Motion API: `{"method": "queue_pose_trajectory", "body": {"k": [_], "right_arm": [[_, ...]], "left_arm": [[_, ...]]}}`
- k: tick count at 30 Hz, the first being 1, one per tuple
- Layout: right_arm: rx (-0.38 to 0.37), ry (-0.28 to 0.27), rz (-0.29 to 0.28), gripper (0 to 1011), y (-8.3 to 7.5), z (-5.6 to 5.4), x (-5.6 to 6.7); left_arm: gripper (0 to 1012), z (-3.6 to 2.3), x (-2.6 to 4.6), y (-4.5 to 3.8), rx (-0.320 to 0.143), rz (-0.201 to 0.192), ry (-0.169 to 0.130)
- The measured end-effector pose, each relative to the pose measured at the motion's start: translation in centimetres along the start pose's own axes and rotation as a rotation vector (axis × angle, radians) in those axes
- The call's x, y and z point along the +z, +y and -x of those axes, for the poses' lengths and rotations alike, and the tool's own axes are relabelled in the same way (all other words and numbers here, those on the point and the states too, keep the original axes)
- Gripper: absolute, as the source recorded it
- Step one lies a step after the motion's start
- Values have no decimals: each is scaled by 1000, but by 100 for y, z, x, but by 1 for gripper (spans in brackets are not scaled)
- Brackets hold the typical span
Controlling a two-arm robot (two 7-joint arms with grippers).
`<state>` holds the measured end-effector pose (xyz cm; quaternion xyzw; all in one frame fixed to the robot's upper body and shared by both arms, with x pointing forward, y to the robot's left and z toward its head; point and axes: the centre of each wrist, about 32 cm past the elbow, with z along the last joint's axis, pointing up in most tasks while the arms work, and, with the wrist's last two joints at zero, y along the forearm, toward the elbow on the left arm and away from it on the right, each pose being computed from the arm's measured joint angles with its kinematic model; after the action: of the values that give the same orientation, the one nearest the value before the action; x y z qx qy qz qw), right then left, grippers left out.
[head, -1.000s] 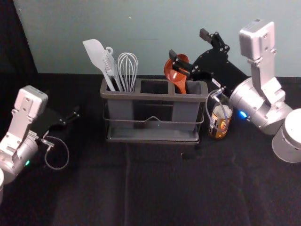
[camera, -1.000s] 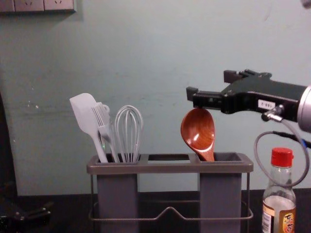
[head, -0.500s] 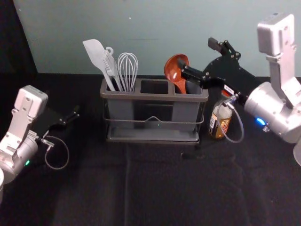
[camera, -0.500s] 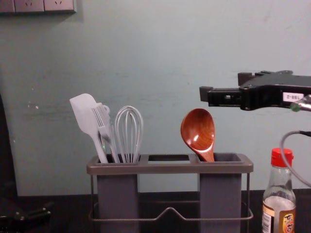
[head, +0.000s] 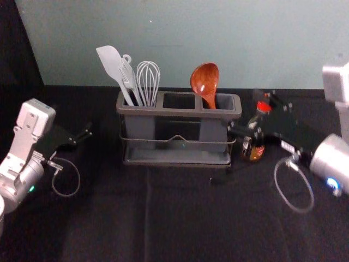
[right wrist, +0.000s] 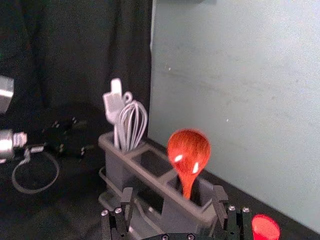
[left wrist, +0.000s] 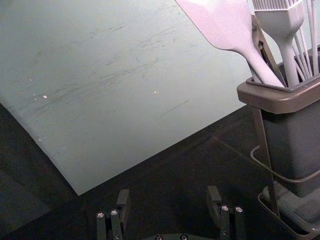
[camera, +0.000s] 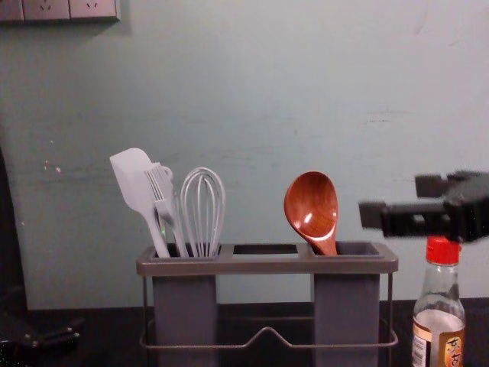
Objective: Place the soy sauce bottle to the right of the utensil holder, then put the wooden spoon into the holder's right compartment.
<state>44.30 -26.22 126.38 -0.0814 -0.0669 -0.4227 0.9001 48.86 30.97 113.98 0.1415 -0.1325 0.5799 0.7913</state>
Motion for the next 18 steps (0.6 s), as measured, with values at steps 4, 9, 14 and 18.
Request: {"method": "queue_pose_trajectory", "body": {"k": [4, 9, 14, 18], "right_arm": [[24, 5, 12, 1004, -93, 53, -125], [53, 3, 9, 1004, -164, 152, -326], [59, -20, 2, 1004, -185, 265, -586], [52, -33, -6, 1004, -177, 320, -744]], "left_arm": [[1005, 0, 0, 0, 0, 0, 0], [1005, 0, 0, 0, 0, 0, 0], [1005, 0, 0, 0, 0, 0, 0], [1005, 0, 0, 0, 0, 0, 0]]}}
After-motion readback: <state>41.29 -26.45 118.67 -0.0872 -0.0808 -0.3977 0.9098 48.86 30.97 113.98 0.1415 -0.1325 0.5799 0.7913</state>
